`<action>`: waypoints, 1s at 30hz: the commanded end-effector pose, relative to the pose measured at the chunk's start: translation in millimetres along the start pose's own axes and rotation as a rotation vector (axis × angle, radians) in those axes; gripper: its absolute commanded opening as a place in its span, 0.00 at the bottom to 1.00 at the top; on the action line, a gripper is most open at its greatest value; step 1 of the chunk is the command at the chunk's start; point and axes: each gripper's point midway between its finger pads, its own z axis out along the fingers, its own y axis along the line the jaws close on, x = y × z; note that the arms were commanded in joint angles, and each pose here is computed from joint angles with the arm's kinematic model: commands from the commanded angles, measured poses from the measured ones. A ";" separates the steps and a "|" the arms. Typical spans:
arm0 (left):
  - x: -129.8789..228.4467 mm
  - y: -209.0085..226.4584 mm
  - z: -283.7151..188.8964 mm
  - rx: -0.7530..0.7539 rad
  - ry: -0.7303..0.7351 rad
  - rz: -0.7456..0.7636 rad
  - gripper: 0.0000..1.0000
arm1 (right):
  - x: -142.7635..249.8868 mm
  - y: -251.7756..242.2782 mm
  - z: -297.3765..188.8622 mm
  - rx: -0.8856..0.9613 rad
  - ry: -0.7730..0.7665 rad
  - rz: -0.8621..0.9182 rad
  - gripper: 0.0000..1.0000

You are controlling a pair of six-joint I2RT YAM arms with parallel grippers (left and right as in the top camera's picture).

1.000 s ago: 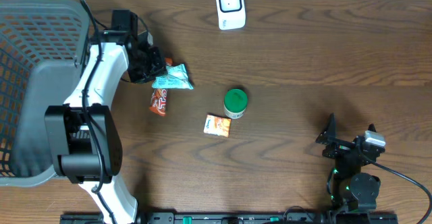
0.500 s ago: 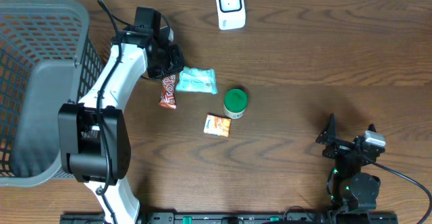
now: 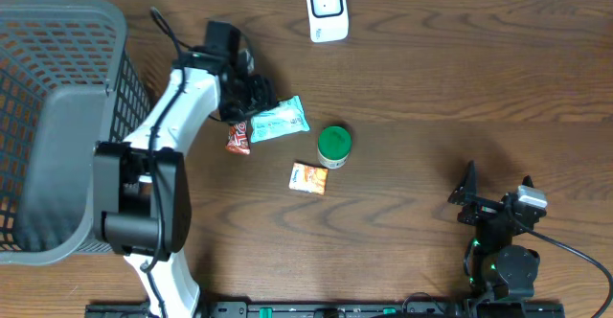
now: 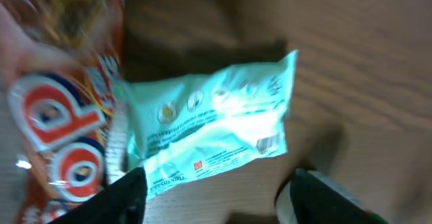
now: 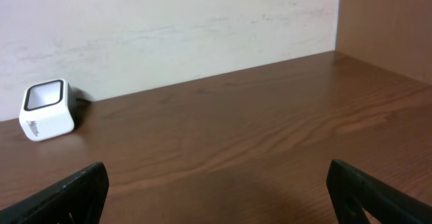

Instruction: Scan the item barcode

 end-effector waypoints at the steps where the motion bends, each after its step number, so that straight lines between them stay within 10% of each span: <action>1: 19.9 28.2 32.0 -0.091 0.067 -0.181 0.72 | 0.9 -1.1 0.0 0.005 0.002 -0.015 0.99; 21: 51.2 24.8 86.8 0.012 0.218 -0.207 0.78 | 0.9 -1.1 0.0 0.005 0.002 -0.015 0.99; 27: 86.3 12.7 115.1 0.122 0.396 -0.210 0.08 | 0.9 -1.1 0.0 0.005 0.002 -0.015 0.99; 30: 97.4 9.8 120.5 0.169 0.456 -0.210 0.07 | 0.9 -1.1 0.0 0.005 0.002 -0.015 0.99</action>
